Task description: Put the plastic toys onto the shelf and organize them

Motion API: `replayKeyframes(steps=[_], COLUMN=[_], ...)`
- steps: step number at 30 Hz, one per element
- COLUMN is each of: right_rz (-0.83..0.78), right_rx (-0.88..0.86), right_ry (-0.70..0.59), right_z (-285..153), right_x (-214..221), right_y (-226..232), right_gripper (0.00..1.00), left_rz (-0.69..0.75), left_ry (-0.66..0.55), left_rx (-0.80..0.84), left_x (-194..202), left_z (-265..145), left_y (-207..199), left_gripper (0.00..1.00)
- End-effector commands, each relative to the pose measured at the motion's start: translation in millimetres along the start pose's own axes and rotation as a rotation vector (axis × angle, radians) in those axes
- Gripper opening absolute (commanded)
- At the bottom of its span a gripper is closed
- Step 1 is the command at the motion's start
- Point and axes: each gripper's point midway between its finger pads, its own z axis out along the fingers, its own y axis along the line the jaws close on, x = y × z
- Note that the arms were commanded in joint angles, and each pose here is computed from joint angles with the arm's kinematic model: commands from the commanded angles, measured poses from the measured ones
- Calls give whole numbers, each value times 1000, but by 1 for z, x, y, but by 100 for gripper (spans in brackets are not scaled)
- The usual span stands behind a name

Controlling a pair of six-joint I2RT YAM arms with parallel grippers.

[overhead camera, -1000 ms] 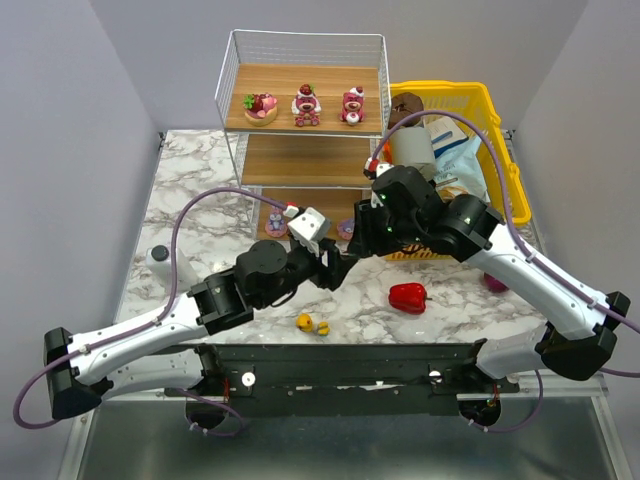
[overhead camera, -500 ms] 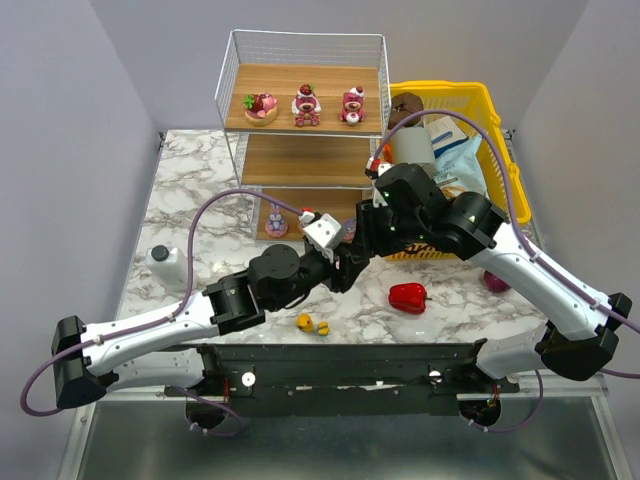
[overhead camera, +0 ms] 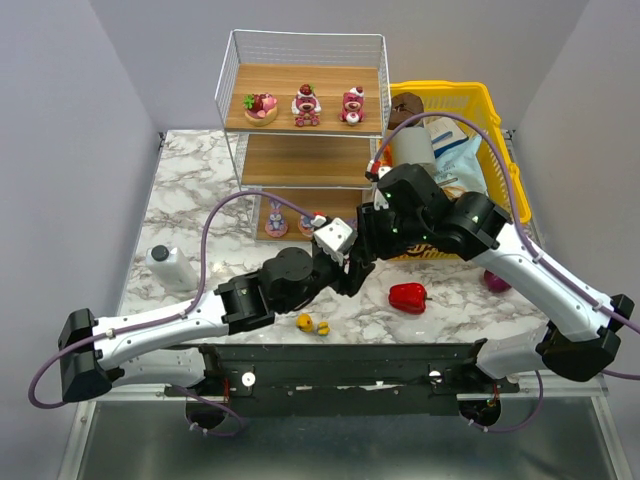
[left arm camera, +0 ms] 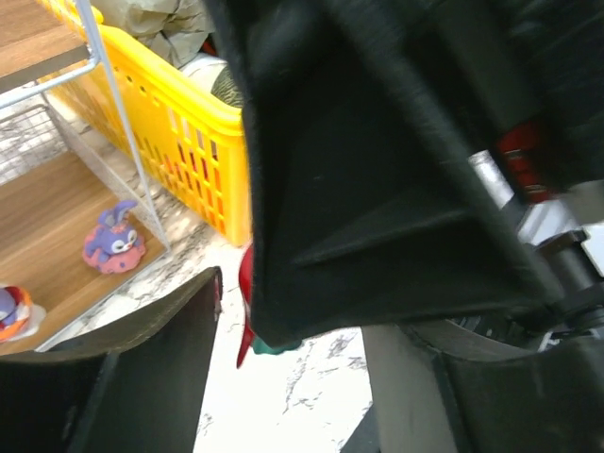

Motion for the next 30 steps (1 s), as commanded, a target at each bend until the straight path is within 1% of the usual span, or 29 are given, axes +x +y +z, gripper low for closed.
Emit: replayKeyframes(steps=[1,2,8,9,11,12,13,15,17,18,20,21,24,28,30], right_rz=[6,5,3,2,4,3,4,5,10,10,13,13,18,35,38], right_rx=[-87,-85,-87,-91,-96,-96,-101,-108,-120,-122,-127,-124,-116,-112,-138], right_ry=[-32,-31,-27,-26,-28,-30,-34,-42,-55,-55,-68,-72,-93,-156,-199], right_z=[-25,-27,-28,-29,-29,-30,-31,-32,-34,-34,-35,-35,-36,-41,-47], right_x=[-5,-5,-3,-3,-4,-4,-6,-7,-10,-11,-13,-14,-17,-24,-29], right_y=[16,15,16,16,17,17,18,20,23,23,24,24,22,19,22], right_gripper=[31,31,31,31,32,32,33,35,37,39,41,42,47,54,58], left_rz=[1,-2,-36,-39,-43,-42,-44,-42,-45,-45,-48,-50,-59,-75,-91], left_ry=[-51,-61,-132,-136,-136,-138,-136,-128,-127,-124,-128,-127,-137,-160,-177], left_rx=[-56,-60,-70,-72,-75,-76,-78,-84,-91,-93,-101,-104,-119,-129,-128], left_x=[-15,-18,-33,-34,-34,-35,-34,-32,-31,-30,-32,-31,-33,-38,-42], left_z=[-1,-2,-11,-12,-12,-13,-13,-12,-12,-13,-13,-14,-16,-21,-24], left_y=[7,8,10,11,11,12,12,13,14,14,16,17,20,23,23], left_gripper=[70,69,51,45,37,30,27,19,16,12,8,4,0,0,0])
